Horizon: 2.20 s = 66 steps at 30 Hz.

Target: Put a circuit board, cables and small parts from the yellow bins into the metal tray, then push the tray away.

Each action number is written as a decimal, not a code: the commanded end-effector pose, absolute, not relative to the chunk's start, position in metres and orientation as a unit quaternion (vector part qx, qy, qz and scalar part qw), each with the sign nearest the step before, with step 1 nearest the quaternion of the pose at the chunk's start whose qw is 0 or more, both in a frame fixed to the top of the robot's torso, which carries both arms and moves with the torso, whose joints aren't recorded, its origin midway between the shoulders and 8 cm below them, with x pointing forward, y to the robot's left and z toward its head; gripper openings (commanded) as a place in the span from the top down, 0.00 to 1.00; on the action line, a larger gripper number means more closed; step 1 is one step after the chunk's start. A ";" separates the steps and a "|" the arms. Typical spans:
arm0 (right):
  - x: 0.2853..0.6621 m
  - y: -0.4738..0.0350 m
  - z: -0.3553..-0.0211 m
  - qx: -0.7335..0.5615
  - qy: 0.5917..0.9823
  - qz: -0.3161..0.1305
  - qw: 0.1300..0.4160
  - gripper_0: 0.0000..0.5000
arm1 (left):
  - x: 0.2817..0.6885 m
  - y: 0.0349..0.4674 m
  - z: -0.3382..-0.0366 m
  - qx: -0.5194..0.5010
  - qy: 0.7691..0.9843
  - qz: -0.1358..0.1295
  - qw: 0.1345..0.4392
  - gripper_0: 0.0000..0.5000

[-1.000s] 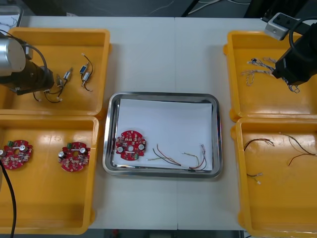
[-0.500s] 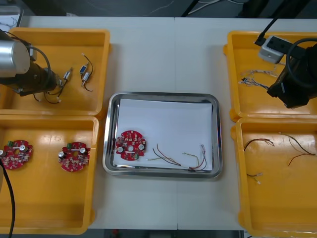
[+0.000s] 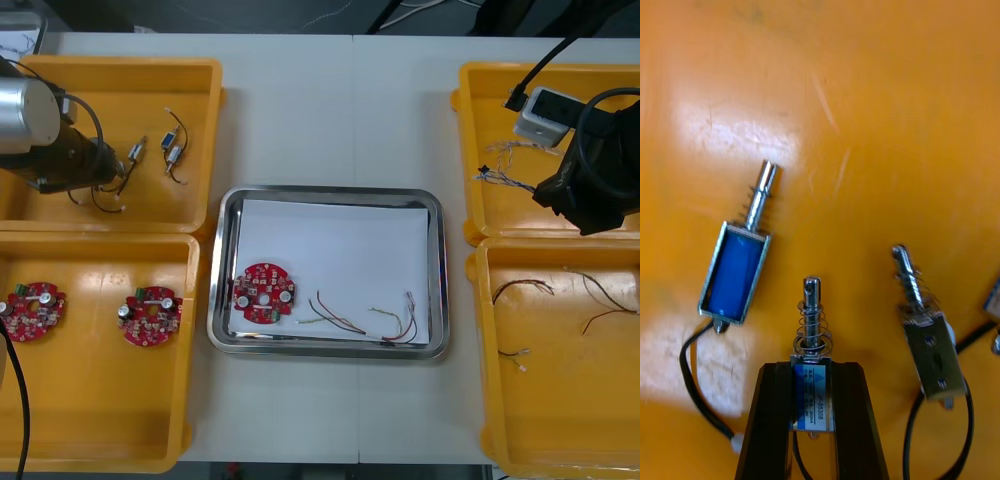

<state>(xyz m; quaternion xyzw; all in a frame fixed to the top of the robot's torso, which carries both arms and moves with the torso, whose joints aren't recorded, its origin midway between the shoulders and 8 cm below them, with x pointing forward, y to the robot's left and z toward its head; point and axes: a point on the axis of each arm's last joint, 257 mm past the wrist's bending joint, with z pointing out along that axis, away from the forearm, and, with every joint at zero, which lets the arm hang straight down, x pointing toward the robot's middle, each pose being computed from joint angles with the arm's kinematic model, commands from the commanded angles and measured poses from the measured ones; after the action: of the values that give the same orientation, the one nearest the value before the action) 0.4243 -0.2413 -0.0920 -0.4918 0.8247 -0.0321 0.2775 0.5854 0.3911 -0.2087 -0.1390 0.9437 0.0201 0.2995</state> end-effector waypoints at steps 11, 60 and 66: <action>0.423 -0.249 -0.088 -0.471 0.833 -0.039 0.289 1.00 | 0.547 0.373 -0.128 -0.171 0.939 -0.012 0.297 1.00; 0.425 -0.243 -0.088 -0.460 0.836 -0.035 0.296 1.00 | 0.479 0.078 -0.182 -0.016 0.963 -0.019 0.269 1.00; 0.425 -0.243 -0.088 -0.460 0.836 -0.035 0.296 1.00 | 0.495 0.083 -0.195 -0.012 0.962 -0.011 0.274 1.00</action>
<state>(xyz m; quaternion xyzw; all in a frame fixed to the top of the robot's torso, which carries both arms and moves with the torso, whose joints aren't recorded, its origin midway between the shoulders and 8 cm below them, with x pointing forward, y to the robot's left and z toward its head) 0.4247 -0.2420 -0.0976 -0.4783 0.8319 -0.0349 0.2792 0.4921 0.0971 -0.1886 -0.0635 0.9612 -0.0156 0.2679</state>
